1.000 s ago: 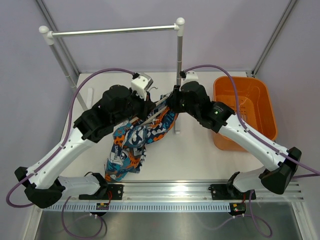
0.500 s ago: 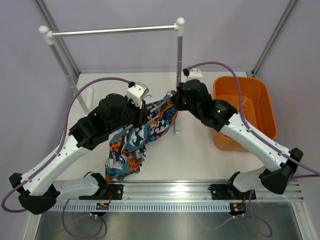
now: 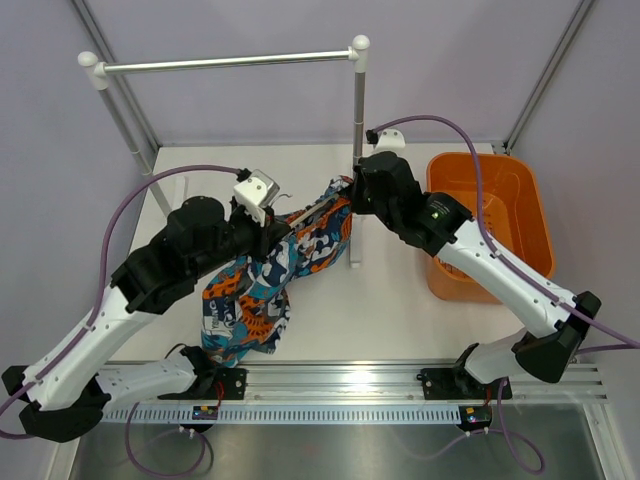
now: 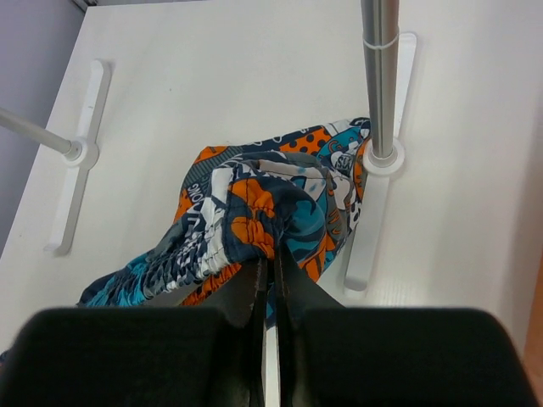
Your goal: Remove the shorts from the hanger
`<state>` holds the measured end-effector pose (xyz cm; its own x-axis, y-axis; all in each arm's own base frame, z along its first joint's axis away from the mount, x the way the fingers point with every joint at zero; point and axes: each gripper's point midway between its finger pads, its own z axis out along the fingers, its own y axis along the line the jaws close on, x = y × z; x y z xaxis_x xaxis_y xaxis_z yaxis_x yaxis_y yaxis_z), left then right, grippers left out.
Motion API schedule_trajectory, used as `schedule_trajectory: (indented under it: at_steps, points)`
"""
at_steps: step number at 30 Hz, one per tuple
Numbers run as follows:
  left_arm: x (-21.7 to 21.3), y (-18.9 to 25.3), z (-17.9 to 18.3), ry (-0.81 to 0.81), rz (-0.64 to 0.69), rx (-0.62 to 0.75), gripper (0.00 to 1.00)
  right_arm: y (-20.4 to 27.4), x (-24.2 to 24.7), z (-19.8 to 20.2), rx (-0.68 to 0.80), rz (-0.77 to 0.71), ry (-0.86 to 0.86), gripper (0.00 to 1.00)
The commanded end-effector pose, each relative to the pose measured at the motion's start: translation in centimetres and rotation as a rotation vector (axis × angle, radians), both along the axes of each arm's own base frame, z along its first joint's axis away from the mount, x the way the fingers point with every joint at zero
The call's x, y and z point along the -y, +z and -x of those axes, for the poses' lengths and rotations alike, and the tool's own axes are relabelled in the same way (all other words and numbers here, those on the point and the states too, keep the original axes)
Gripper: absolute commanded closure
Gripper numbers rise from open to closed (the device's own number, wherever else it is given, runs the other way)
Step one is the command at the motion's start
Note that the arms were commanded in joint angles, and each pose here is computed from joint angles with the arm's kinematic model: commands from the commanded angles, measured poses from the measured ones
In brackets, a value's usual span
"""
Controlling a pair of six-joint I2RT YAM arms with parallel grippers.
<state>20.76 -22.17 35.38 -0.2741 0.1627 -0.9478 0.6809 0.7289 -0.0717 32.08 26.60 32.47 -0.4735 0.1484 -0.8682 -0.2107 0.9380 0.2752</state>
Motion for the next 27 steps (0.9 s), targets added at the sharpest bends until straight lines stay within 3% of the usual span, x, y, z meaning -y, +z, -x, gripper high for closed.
schedule_trajectory:
  at_steps: [1, 15, 27]
  points:
    - [0.2, 1.0, 2.3, -0.119, 0.017, 0.027, 1.0, 1.9, 2.2, -2.0, 0.052, 0.019, -0.097, 1.0]
    - [0.2, 4.6, 4.3, -0.203, 0.154, 0.145, 1.0, 0.2, 0.7, -1.9, 0.003, -0.007, -0.03, 1.0]
    - [-0.7, 7.0, 2.2, -0.077, 0.234, 0.23, 1.0, -1.1, 0.6, -0.1, -0.021, -0.031, 0.006, 1.0]
